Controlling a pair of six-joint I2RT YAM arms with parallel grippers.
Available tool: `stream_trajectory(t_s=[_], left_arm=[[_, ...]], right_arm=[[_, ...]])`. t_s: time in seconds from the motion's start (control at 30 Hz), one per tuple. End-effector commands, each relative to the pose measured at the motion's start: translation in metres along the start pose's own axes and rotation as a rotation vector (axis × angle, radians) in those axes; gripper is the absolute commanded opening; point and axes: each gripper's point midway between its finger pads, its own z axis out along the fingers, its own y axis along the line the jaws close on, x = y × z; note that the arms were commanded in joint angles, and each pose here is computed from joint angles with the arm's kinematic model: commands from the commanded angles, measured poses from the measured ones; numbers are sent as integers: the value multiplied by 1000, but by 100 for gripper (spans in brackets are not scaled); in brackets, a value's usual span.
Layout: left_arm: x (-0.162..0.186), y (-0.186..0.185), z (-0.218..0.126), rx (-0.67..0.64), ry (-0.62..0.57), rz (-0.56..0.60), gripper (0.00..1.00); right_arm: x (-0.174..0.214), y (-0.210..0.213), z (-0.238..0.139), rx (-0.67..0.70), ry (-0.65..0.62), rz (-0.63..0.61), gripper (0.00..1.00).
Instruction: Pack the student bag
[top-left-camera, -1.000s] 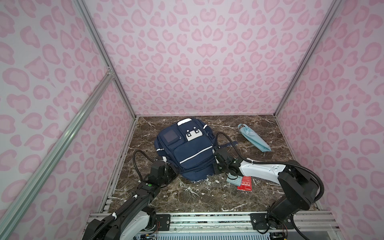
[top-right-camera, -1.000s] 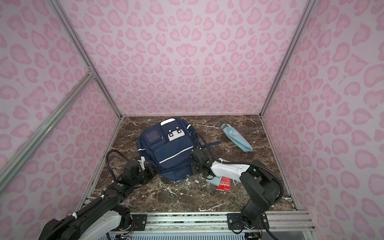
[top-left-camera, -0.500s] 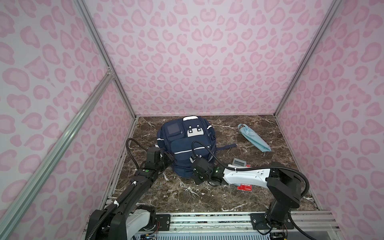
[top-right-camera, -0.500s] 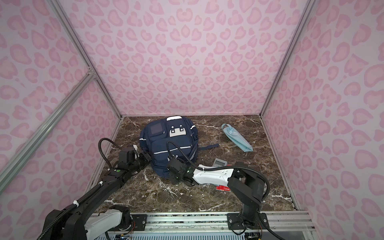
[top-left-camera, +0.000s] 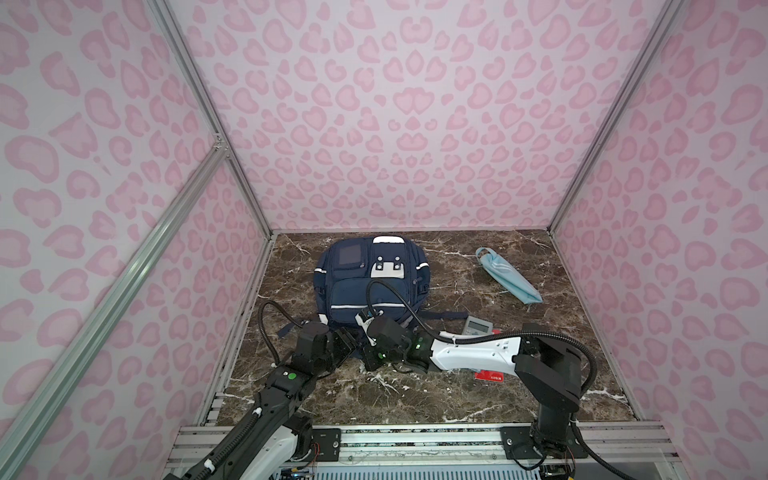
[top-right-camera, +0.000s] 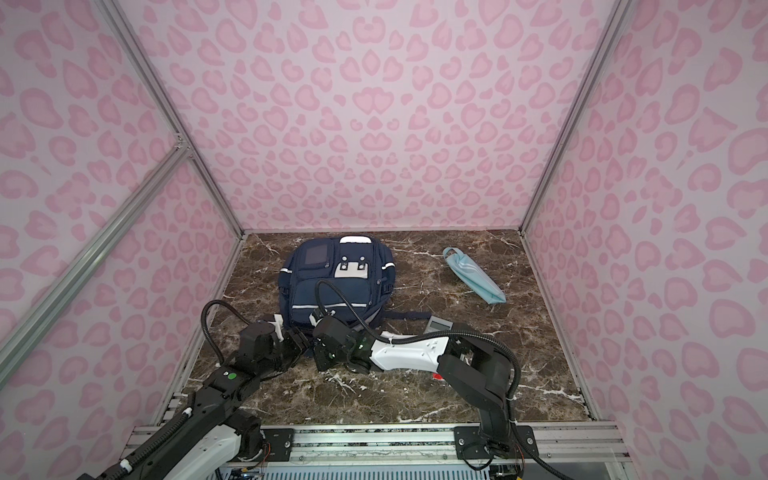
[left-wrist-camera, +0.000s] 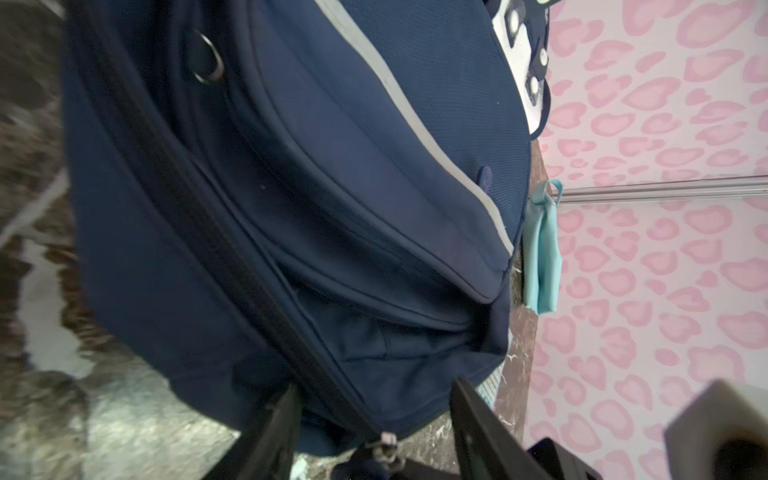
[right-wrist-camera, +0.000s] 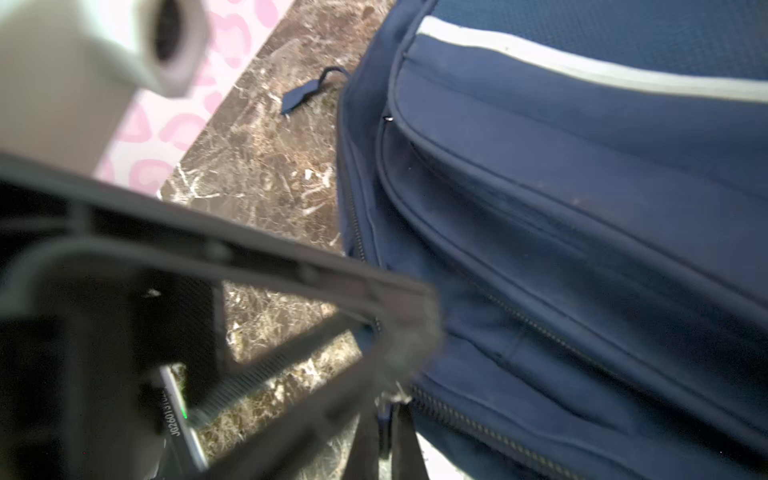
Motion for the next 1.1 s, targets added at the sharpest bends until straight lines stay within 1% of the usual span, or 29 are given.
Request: stream_trajectory(t_s=[0.0, 0.03, 0.1, 0.17, 0.23, 0.3, 0.47, 0.57, 0.67, 0.73, 0.9, 1.0, 1.07], left_arm=[[-9, 2, 9, -17, -46, -32, 52], [-7, 3, 13, -13, -35, -30, 46], [-3, 7, 22, -28, -4, -25, 19], [-3, 9, 24, -63, 6, 5, 4], [-6, 9, 22, -77, -4, 21, 3], [-7, 5, 20, -58, -1, 13, 3], [-2, 2, 12, -49, 33, 47, 3], [2, 3, 7, -45, 59, 68, 3], [5, 8, 5, -47, 98, 85, 3], [4, 14, 3, -64, 101, 97, 3], [1, 16, -3, -90, 95, 141, 3], [-8, 19, -4, -122, 72, 168, 3], [-28, 20, -8, -168, 21, 193, 3]], right_arm=[[-6, 15, -4, -48, -36, -33, 0], [-5, 14, -5, -51, -40, -32, 0], [-3, 10, -6, -42, -42, -28, 0], [-1, 1, -9, -14, -33, -21, 0], [4, -16, -14, 35, -25, -6, 0], [14, -39, -21, 99, -15, 5, 0], [37, -101, -49, 341, 37, 17, 0], [47, -141, -57, 418, 60, 68, 0], [51, -174, -66, 469, 67, 108, 0], [49, -195, -73, 496, 62, 126, 0], [32, -238, -84, 533, 29, 175, 0], [27, -242, -85, 513, 22, 178, 0], [29, -230, -87, 492, 25, 164, 0]])
